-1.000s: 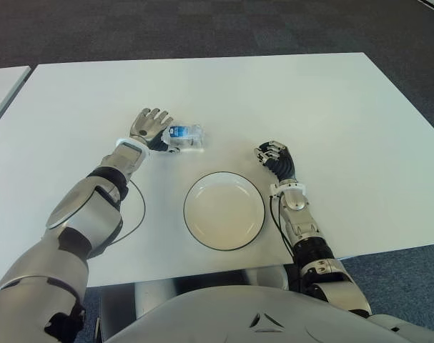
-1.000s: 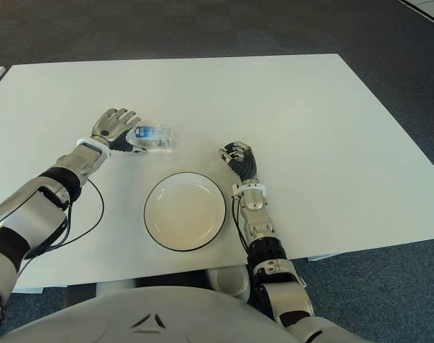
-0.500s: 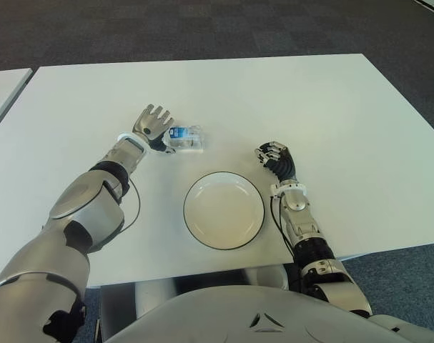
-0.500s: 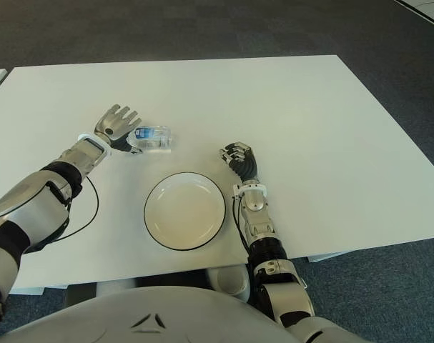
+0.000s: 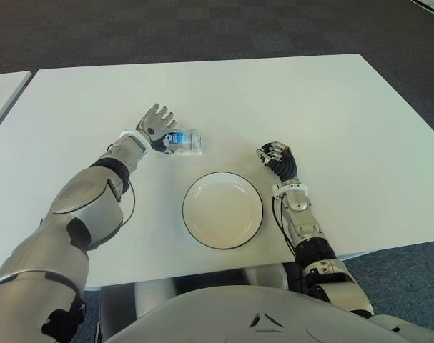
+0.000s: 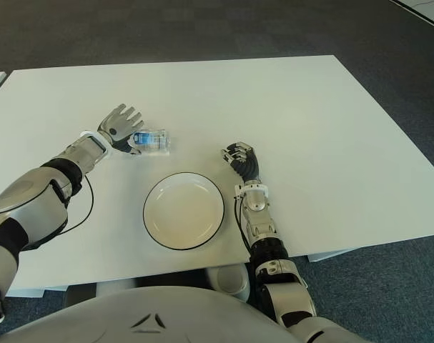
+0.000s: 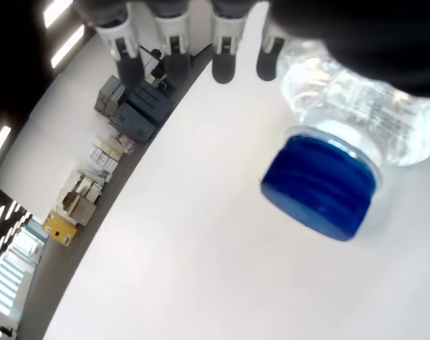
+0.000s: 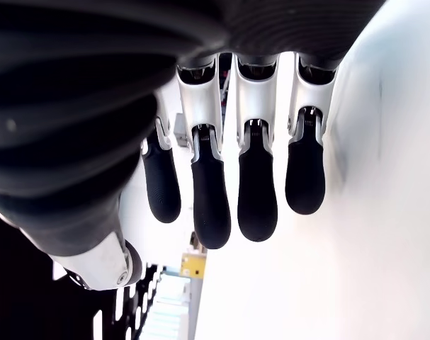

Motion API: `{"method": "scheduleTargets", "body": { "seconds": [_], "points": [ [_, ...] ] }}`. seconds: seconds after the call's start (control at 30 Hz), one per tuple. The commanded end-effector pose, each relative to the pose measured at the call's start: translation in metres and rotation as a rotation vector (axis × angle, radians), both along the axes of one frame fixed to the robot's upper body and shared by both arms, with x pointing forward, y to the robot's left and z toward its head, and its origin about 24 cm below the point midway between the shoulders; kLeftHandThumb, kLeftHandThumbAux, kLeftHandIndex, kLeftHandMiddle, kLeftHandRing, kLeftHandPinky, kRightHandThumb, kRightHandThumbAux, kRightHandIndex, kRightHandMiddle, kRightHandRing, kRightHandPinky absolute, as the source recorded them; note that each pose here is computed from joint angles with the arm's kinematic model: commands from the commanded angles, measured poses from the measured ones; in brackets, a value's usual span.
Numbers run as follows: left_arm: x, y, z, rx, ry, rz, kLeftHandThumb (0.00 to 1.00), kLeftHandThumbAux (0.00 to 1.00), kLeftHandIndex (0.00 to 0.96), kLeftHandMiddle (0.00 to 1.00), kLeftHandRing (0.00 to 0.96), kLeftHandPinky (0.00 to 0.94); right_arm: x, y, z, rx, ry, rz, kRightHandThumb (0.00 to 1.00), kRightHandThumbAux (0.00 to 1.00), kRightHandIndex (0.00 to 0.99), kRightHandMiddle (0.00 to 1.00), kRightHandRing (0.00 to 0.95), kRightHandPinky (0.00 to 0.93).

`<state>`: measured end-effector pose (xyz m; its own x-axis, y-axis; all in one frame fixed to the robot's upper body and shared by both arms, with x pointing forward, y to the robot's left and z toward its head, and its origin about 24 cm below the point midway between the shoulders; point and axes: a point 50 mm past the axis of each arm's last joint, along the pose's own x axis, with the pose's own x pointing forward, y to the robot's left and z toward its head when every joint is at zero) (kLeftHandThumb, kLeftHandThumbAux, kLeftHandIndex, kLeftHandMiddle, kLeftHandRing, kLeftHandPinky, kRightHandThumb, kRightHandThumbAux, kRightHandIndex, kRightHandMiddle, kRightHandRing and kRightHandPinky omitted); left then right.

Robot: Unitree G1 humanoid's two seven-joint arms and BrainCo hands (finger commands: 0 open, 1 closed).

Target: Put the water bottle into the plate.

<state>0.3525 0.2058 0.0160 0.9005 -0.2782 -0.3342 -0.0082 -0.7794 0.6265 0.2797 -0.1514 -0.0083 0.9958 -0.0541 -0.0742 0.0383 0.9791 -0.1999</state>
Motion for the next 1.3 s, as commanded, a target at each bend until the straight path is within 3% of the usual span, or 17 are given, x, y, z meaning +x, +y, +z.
{"method": "scheduleTargets", "body": {
  "seconds": [0.03,0.47,0.73,0.8,0.97,1.03,1.07,1.13,1.2,1.3],
  "points": [
    [-0.0311,0.0171,-0.0404,0.125,0.21,0.052,0.586,0.241,0.0,0.0,0.0,0.0,-0.0033,-0.0017,-0.0064,-0.006,0.044,-0.019,0.707,0.73,0.433,0.549,0.568,0.596],
    [-0.0327,0.0224,-0.0433,0.08,0.292,0.191,0.533,0.371,0.0,0.0,0.0,0.0,-0.0046,-0.0037,-0.0066,-0.001,0.044,-0.039,0.706,0.729,0.433,0.527,0.56,0.603],
    [-0.033,0.0218,-0.0445,0.025,0.312,0.254,0.544,0.438,0.005,0.049,0.041,0.111,-0.0054,-0.0048,-0.0063,0.0,0.04,-0.035,0.705,0.729,0.433,0.538,0.571,0.613],
    [-0.0325,0.0213,-0.0443,-0.007,0.311,0.283,0.574,0.467,0.073,0.127,0.138,0.228,-0.0055,-0.0055,-0.0063,-0.001,0.041,-0.036,0.706,0.728,0.434,0.531,0.563,0.6],
    [-0.0314,0.02,-0.0434,-0.073,0.298,0.312,0.613,0.516,0.217,0.23,0.24,0.316,-0.0057,-0.0065,-0.006,0.002,0.041,-0.036,0.706,0.728,0.434,0.531,0.562,0.603],
    [-0.0316,0.019,-0.0434,-0.123,0.286,0.318,0.671,0.624,0.338,0.329,0.336,0.396,-0.0057,-0.0073,-0.0058,0.005,0.04,-0.037,0.706,0.729,0.434,0.53,0.561,0.596],
    [-0.032,0.0184,-0.0437,-0.148,0.283,0.32,0.679,0.639,0.355,0.344,0.351,0.408,-0.0058,-0.0077,-0.0059,0.007,0.041,-0.039,0.706,0.729,0.434,0.53,0.561,0.595],
    [-0.0329,0.0173,-0.0445,-0.189,0.282,0.325,0.745,0.663,0.386,0.466,0.515,0.559,-0.0059,-0.0084,-0.0061,0.008,0.045,-0.043,0.706,0.729,0.433,0.531,0.559,0.591],
    [-0.0327,0.0166,-0.0442,-0.217,0.284,0.331,0.792,0.665,0.392,0.515,0.602,0.647,-0.006,-0.0088,-0.0064,0.009,0.048,-0.045,0.705,0.729,0.433,0.536,0.562,0.599],
    [-0.0327,0.0158,-0.0445,-0.241,0.297,0.348,0.826,0.666,0.4,0.55,0.67,0.722,-0.0062,-0.0093,-0.0065,0.011,0.048,-0.046,0.705,0.729,0.433,0.541,0.565,0.605]
  ]
}}
